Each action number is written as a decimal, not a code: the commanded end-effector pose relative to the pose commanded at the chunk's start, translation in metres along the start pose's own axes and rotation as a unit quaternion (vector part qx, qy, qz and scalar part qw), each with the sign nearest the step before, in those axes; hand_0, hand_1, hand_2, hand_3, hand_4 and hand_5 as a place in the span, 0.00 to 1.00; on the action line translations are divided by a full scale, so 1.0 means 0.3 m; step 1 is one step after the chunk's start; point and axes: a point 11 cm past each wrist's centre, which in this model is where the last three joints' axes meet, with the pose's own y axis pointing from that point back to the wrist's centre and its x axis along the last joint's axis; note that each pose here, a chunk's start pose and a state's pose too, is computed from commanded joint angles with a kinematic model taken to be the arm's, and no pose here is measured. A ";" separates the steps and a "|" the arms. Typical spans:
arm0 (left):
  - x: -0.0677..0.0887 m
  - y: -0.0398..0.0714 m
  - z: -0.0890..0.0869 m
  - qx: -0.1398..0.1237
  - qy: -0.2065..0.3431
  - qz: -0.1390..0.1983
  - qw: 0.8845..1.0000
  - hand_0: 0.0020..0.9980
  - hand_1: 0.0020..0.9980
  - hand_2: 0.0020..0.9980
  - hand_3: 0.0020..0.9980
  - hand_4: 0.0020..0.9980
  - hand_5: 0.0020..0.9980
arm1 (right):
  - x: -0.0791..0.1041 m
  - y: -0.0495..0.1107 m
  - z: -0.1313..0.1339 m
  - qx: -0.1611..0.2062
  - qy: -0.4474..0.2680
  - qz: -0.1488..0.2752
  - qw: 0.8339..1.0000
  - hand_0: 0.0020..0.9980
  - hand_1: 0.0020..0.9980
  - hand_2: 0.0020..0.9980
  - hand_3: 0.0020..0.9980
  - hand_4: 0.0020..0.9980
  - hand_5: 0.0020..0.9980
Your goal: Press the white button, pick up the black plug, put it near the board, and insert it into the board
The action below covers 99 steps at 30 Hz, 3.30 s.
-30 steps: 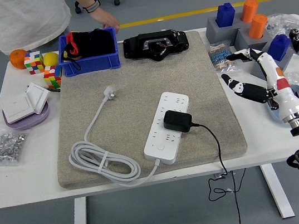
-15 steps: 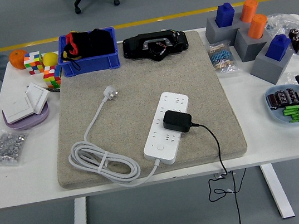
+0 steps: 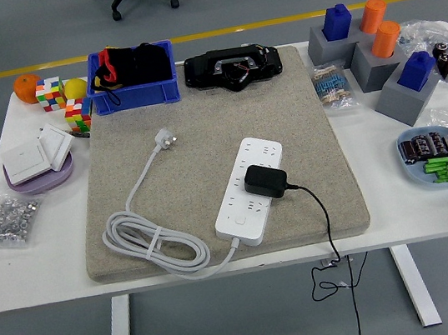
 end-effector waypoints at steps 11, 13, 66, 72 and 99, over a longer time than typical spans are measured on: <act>-0.008 0.001 0.009 -0.003 0.003 -0.002 1.000 0.71 0.67 0.59 0.68 0.65 0.28 | -0.010 0.010 0.001 -0.002 -0.024 0.007 1.000 0.84 0.80 0.75 0.75 0.92 0.34; -0.009 0.002 0.012 -0.004 0.003 -0.002 1.000 0.71 0.66 0.59 0.68 0.65 0.28 | -0.009 0.012 0.001 0.000 -0.027 0.009 1.000 0.83 0.80 0.74 0.75 0.92 0.35; -0.008 0.010 0.052 -0.016 0.003 -0.002 1.000 0.71 0.66 0.59 0.68 0.65 0.28 | 0.025 0.006 -0.057 0.049 -0.065 0.056 0.995 0.69 0.65 0.64 0.62 0.81 0.28; 0.014 0.016 0.069 -0.022 -0.001 0.003 1.000 0.71 0.66 0.59 0.68 0.65 0.28 | 0.016 -0.003 -0.064 0.052 -0.060 0.047 0.996 0.69 0.65 0.64 0.62 0.81 0.28; 0.009 0.006 0.026 -0.009 0.002 0.002 1.000 0.71 0.66 0.59 0.68 0.65 0.28 | 0.014 0.019 -0.045 0.045 -0.065 0.046 0.996 0.69 0.63 0.63 0.61 0.80 0.26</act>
